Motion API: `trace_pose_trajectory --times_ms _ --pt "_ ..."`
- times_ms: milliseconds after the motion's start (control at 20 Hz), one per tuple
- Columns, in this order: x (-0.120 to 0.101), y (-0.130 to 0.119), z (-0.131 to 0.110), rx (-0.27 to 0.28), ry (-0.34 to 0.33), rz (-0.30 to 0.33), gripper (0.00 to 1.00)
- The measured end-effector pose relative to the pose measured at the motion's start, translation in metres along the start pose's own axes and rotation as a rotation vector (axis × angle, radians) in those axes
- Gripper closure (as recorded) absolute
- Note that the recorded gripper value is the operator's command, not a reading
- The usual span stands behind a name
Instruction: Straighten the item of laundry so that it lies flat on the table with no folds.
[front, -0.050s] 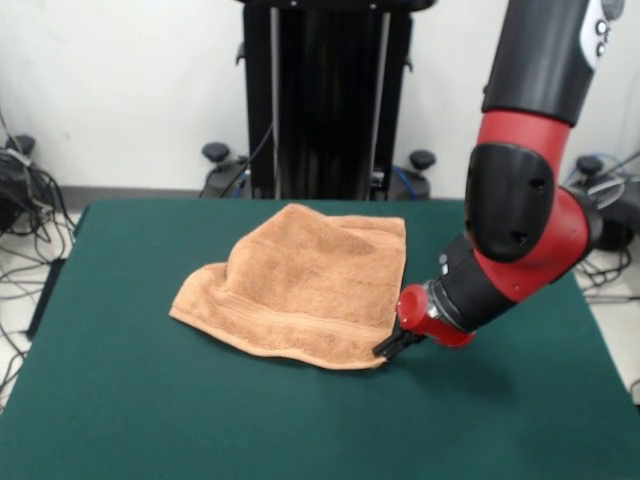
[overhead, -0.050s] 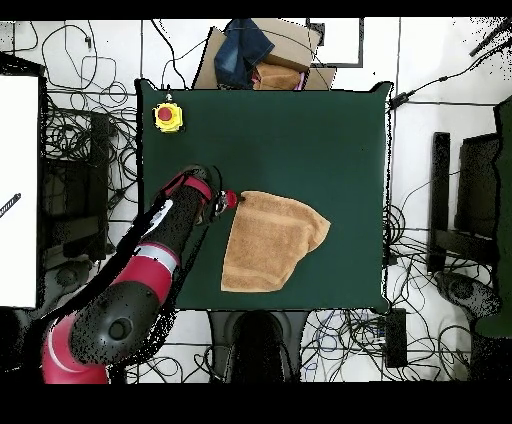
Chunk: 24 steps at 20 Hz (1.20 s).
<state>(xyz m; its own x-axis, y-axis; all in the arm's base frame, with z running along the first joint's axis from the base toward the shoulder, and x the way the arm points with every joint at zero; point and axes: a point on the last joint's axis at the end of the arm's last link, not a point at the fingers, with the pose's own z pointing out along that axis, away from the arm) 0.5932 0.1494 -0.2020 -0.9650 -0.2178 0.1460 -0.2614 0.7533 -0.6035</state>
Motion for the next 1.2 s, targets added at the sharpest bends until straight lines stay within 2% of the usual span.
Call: trace_pose_trajectory --times_ms 200,650,1200 --pt "-0.0008 -0.0006 -0.0006 -0.008 0.001 0.006 1.0" --pt "-0.0019 -0.0024 -0.0067 -0.078 -0.028 0.047 1.0" --pt "-0.0025 -0.0008 -0.0087 -0.089 -0.039 0.05 1.0"
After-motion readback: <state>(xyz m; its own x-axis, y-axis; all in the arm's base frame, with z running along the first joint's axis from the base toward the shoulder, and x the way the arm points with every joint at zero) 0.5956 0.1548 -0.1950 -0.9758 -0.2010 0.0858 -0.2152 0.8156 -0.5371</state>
